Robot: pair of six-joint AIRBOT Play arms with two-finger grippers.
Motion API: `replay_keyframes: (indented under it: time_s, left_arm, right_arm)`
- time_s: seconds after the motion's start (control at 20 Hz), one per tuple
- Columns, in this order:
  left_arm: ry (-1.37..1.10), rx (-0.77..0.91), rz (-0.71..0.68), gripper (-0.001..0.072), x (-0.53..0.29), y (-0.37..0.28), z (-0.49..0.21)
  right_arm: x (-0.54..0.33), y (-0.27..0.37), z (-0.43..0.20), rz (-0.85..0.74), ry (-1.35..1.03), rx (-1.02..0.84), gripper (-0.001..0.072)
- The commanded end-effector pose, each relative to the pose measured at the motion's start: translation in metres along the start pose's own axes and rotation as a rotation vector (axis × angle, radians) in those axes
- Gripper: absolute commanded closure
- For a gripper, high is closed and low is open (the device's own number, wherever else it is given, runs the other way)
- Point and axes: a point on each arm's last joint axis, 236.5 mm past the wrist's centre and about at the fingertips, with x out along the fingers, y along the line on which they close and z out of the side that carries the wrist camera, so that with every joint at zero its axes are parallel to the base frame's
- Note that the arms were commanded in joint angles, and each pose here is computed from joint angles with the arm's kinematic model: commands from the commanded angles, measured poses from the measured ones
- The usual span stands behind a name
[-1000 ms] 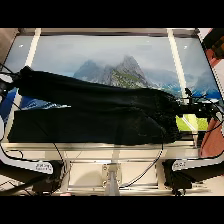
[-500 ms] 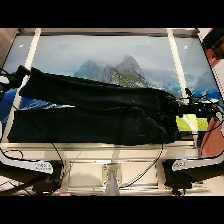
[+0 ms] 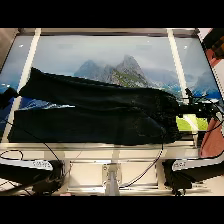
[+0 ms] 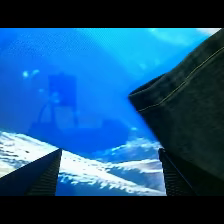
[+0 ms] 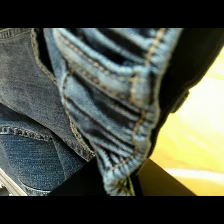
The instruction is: Fold the clothes and pants, and hang the long-sleeved shirts on hangers.
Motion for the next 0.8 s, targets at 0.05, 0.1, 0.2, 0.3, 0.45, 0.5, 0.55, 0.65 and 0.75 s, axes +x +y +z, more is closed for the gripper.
replay_keyframes:
  time_s: [0.05, 0.1, 0.2, 0.3, 0.45, 0.5, 0.55, 0.65, 0.75]
  left_arm:
    - [0.024, 0.040, -0.013, 0.0022, 0.024, 0.007, -0.009]
    - [0.006, 0.000, -0.039, 0.0037, 0.030, 0.002, -0.006]
    - [-0.020, -0.050, -0.065, 0.0120, 0.038, -0.002, -0.001]
    - [-0.043, -0.056, -0.066, 0.0120, 0.042, -0.004, 0.003]
    - [-0.081, -0.067, -0.081, 0.0121, 0.042, -0.014, 0.012]
    - [-0.080, -0.065, -0.084, 0.0121, 0.043, -0.017, 0.012]
    - [-0.078, -0.062, -0.086, 0.0121, 0.043, -0.019, 0.011]
    - [-0.072, -0.076, -0.103, 0.0120, 0.043, -0.024, 0.010]
    - [-0.081, -0.095, -0.150, 0.0120, 0.042, -0.035, 0.013]
  right_arm:
    - [0.000, 0.000, 0.000, 0.001, 0.000, 0.026, 0.0668]
    - [0.000, 0.000, 0.000, 0.001, 0.000, 0.029, 0.0668]
    - [0.000, 0.000, 0.000, 0.001, -0.001, 0.049, 0.0668]
    - [0.000, 0.000, 0.000, 0.001, -0.001, 0.052, 0.0668]
    - [0.000, 0.000, 0.000, 0.001, -0.001, 0.052, 0.0668]
    - [0.000, 0.000, 0.000, 0.001, -0.001, 0.052, 0.0668]
    - [0.000, 0.000, 0.000, 0.001, -0.001, 0.052, 0.0668]
    - [0.000, 0.000, 0.000, 0.001, -0.001, 0.052, 0.0668]
    - [0.000, 0.000, 0.000, 0.001, -0.001, 0.052, 0.0668]
